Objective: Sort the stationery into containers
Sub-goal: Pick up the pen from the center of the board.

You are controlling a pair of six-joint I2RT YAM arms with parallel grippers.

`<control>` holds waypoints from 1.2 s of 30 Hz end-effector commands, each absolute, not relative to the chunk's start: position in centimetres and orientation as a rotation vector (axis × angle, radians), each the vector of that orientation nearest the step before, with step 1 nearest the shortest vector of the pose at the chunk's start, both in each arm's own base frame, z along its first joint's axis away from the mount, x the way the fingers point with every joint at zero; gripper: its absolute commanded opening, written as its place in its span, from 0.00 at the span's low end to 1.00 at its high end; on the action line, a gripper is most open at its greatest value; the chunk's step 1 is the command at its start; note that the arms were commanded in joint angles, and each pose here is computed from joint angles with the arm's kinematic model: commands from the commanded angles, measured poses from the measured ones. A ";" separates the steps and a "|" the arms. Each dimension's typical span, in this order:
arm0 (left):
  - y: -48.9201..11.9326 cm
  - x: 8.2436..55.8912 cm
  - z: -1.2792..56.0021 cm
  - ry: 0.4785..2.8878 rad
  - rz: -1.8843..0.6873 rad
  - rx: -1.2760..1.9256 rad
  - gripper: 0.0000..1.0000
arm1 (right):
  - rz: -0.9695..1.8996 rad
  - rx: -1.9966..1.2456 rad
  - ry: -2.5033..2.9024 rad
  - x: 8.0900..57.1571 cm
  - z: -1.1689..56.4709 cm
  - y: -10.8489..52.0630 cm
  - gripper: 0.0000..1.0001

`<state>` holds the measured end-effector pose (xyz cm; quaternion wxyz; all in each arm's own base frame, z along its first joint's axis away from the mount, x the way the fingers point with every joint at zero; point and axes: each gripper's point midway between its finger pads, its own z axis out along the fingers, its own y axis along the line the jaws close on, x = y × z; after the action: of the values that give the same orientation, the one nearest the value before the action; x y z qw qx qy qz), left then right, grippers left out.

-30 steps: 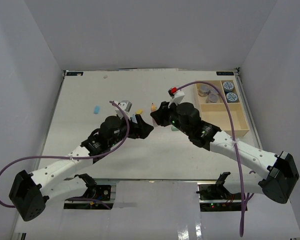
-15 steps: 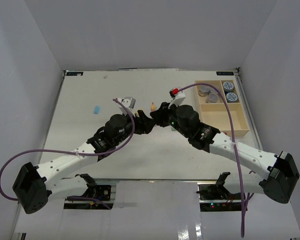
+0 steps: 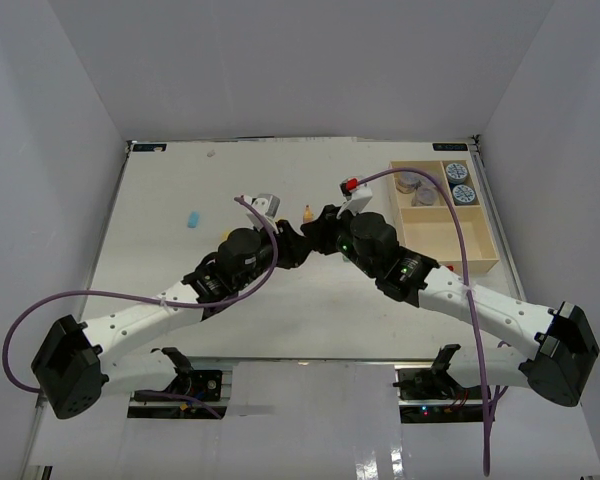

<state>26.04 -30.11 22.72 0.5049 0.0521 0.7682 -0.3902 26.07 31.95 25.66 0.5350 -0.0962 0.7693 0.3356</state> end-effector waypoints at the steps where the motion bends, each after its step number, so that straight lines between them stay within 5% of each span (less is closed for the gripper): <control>1: -30.5 26.4 25.5 1.770 -0.981 0.115 0.38 | 0.880 -0.215 1.767 25.3 27.8 33.0 0.08; 5: -30.4 26.0 25.1 1.763 -0.979 0.159 0.19 | 0.885 -0.224 1.769 25.1 27.8 33.0 0.09; 12: -29.2 24.4 24.8 1.703 -0.963 0.248 0.09 | 0.871 -0.266 1.776 24.6 28.2 32.7 0.18; 25: -27.7 22.7 23.2 1.723 -0.908 0.380 0.05 | 0.877 -0.391 1.741 23.2 29.6 31.4 0.50; 30: -27.6 22.3 23.3 1.711 -0.922 0.443 0.04 | 0.909 -0.506 1.726 22.6 29.3 30.9 0.75; 36: -27.8 21.4 24.2 1.666 -0.970 0.552 0.04 | 1.016 -0.729 1.666 21.4 28.5 29.7 0.80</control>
<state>22.56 -27.55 22.81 0.5367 0.1913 0.7255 -0.3861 23.04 29.76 28.00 0.5190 -0.2291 0.7284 0.3841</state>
